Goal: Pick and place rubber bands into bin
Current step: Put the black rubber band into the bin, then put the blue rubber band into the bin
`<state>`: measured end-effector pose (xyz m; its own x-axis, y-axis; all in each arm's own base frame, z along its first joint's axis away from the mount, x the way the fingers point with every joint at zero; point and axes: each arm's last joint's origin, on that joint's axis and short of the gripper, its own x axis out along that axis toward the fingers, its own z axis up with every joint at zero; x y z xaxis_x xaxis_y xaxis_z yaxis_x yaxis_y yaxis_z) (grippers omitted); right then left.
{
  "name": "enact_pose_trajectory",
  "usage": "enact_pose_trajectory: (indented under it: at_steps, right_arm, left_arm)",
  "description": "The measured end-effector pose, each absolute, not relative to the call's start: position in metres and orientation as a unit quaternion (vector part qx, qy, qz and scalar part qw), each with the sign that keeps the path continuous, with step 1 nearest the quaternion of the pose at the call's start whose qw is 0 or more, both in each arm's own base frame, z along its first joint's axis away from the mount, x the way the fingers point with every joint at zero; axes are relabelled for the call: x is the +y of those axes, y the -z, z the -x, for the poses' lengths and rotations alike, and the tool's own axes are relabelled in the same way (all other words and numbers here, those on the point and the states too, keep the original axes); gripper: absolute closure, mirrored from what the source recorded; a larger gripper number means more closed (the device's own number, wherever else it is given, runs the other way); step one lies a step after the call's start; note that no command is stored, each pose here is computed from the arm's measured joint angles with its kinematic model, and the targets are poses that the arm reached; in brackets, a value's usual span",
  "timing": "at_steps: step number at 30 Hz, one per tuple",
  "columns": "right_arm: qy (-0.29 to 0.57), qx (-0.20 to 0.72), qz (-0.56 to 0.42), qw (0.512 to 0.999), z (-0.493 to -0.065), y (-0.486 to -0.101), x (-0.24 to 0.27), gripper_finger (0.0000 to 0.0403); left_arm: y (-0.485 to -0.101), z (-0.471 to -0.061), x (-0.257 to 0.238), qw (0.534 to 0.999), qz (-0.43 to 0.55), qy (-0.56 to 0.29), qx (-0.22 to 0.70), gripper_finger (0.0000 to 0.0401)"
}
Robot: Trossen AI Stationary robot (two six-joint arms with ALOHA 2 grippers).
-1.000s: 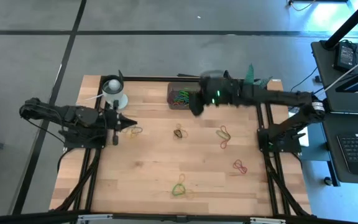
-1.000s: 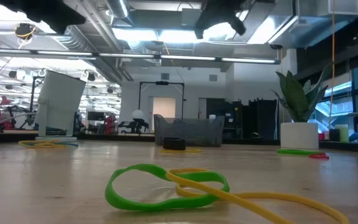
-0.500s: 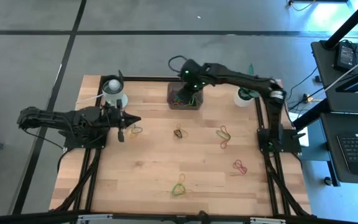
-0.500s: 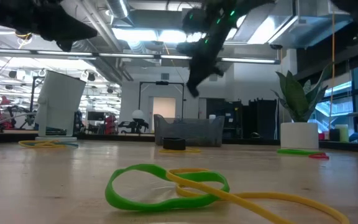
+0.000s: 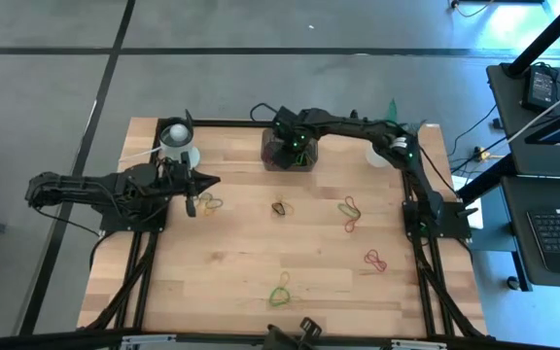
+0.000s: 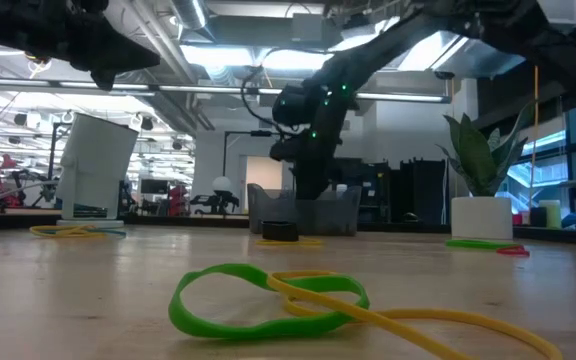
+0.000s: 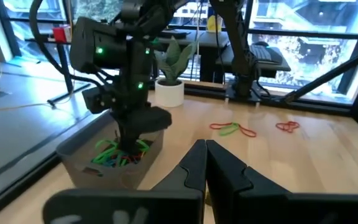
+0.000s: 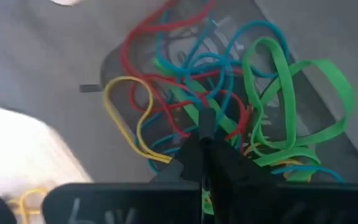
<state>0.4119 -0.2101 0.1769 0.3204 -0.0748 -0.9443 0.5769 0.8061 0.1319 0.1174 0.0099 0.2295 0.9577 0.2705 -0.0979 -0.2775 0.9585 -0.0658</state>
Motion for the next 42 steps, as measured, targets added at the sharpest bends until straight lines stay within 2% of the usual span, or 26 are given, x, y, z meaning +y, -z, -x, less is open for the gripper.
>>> enact_pose_trajectory:
  at_steps: [4,13,19,28,33,37,42]
  right_arm:
    - [0.210,0.540,-0.230,0.782,-0.412,-0.176,-0.213,0.0376]
    - [0.219,0.523,-0.232,0.791,-0.407,-0.189,-0.220,0.0290]
    - [0.222,0.511,-0.231,0.797,-0.399,-0.209,-0.220,0.0266]
    - [0.223,0.535,-0.233,0.781,-0.389,-0.218,-0.215,0.0265]
    - [0.218,0.540,-0.223,0.782,-0.379,-0.239,-0.209,0.0278]
    - [0.213,0.522,-0.208,0.799,-0.366,-0.270,-0.201,0.0313]
    - [0.209,0.501,-0.198,0.816,-0.346,-0.313,-0.182,0.0388]
  left_arm:
    - [-0.229,-0.117,0.010,0.989,0.054,-0.134,0.042,0.0398]
    - [-0.229,-0.117,0.009,0.989,0.054,-0.134,0.043,0.0398]
    - [-0.229,-0.117,0.009,0.989,0.054,-0.129,0.043,0.0399]
    - [-0.229,-0.118,0.008,0.991,0.054,-0.117,0.044,0.0399]
    - [-0.229,-0.118,0.008,0.991,0.055,-0.117,0.044,0.0398]
    - [-0.229,-0.118,0.008,0.991,0.055,-0.117,0.044,0.0399]
    - [-0.229,-0.118,0.008,0.990,0.066,-0.115,0.043,0.0398]
